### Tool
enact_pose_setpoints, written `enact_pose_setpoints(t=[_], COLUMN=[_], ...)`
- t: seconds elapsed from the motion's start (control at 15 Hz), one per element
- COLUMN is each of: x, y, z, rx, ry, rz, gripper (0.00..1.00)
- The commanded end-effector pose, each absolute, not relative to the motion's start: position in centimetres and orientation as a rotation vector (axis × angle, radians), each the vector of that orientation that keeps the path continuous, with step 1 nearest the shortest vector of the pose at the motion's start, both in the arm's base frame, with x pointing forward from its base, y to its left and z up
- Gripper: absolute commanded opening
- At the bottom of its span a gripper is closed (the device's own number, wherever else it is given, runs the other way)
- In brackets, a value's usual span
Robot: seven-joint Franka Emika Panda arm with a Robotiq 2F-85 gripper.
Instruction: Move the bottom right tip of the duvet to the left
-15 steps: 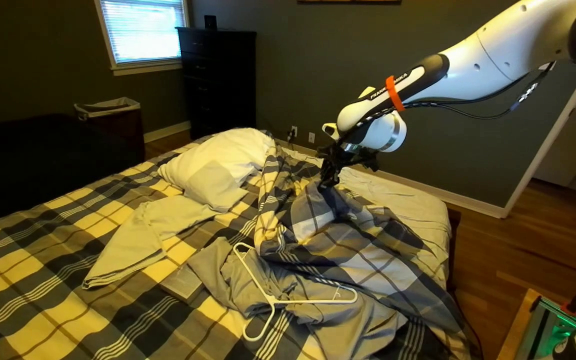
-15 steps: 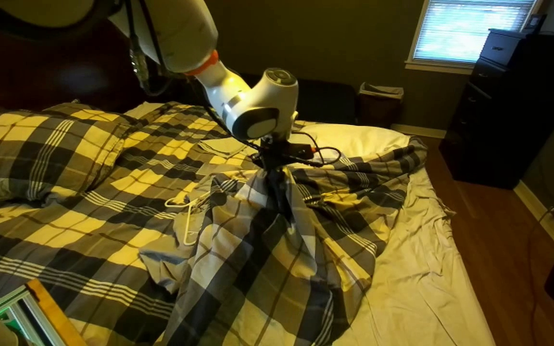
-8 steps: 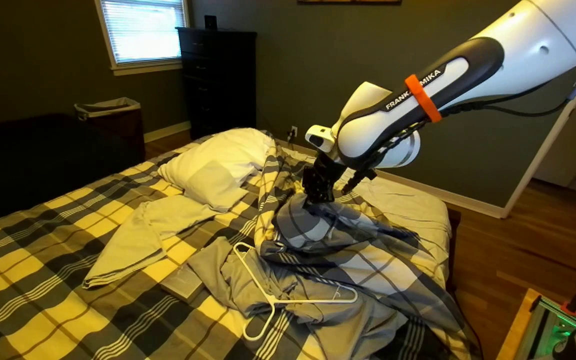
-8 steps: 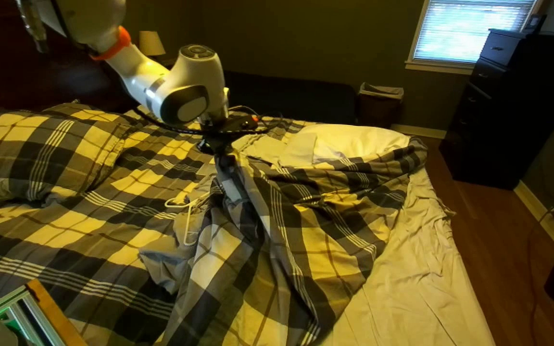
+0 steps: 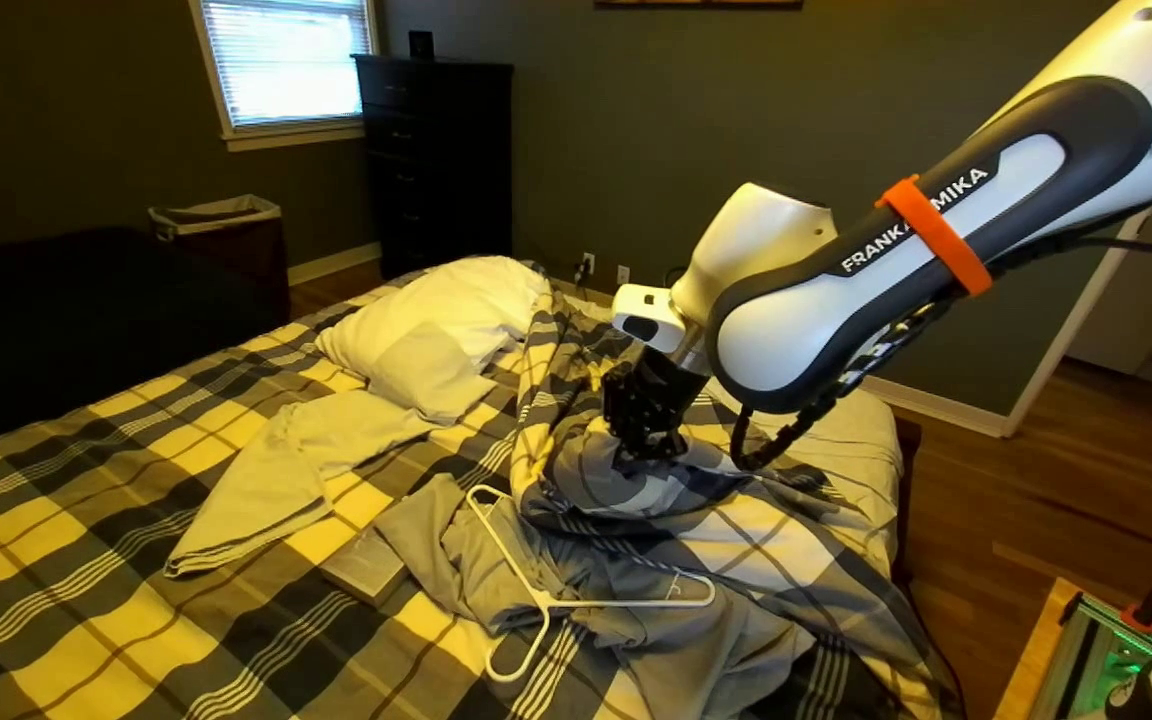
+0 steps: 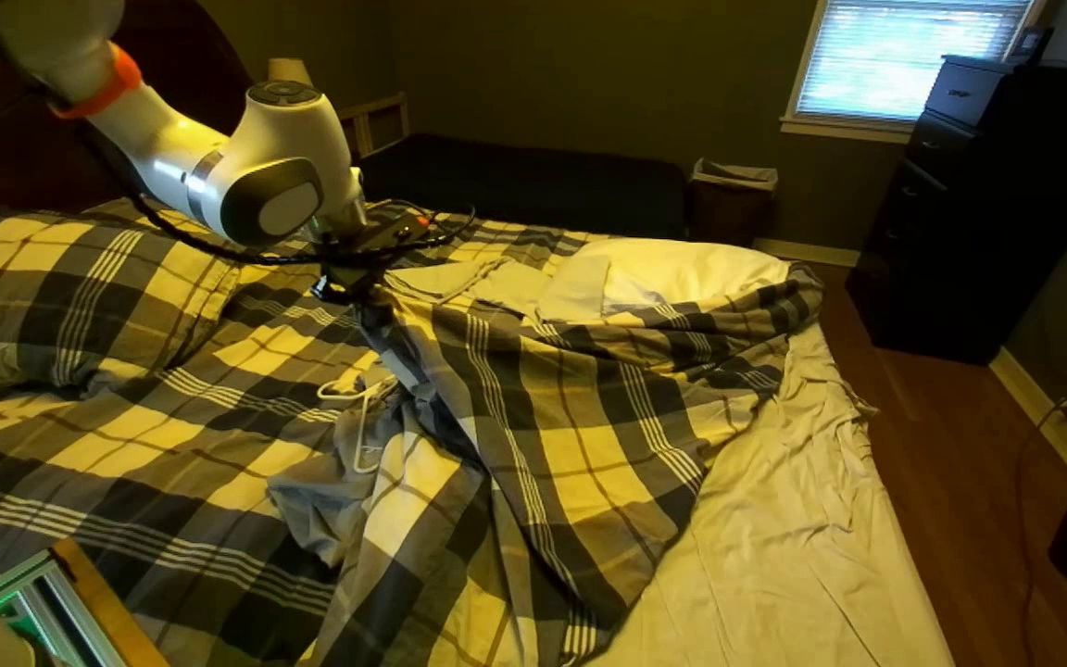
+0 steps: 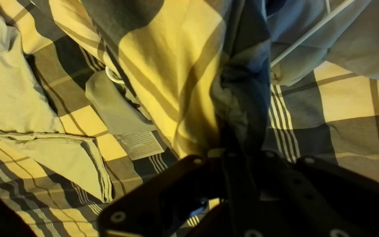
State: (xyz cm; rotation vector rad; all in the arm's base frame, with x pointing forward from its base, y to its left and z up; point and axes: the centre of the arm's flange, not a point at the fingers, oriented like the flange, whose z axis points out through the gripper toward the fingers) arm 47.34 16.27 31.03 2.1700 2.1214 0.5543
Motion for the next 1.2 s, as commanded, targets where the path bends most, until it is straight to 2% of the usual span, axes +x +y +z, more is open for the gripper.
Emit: enact_pose_setpoints(t=[0.0,0.33,0.73,1.13], x=[47.4,44.8,38.9,34.1], y=[16.2,26.3,38.0,43.5], z=[31.0,37.5,44.2,49.0], rx=[2.170,1.795,1.330,1.047], ry=[2.121,2.360,2.514,2.446], rz=[0.554,0.557,0.499,0.364], gripper=[0.02,0.02,0.02,0.02])
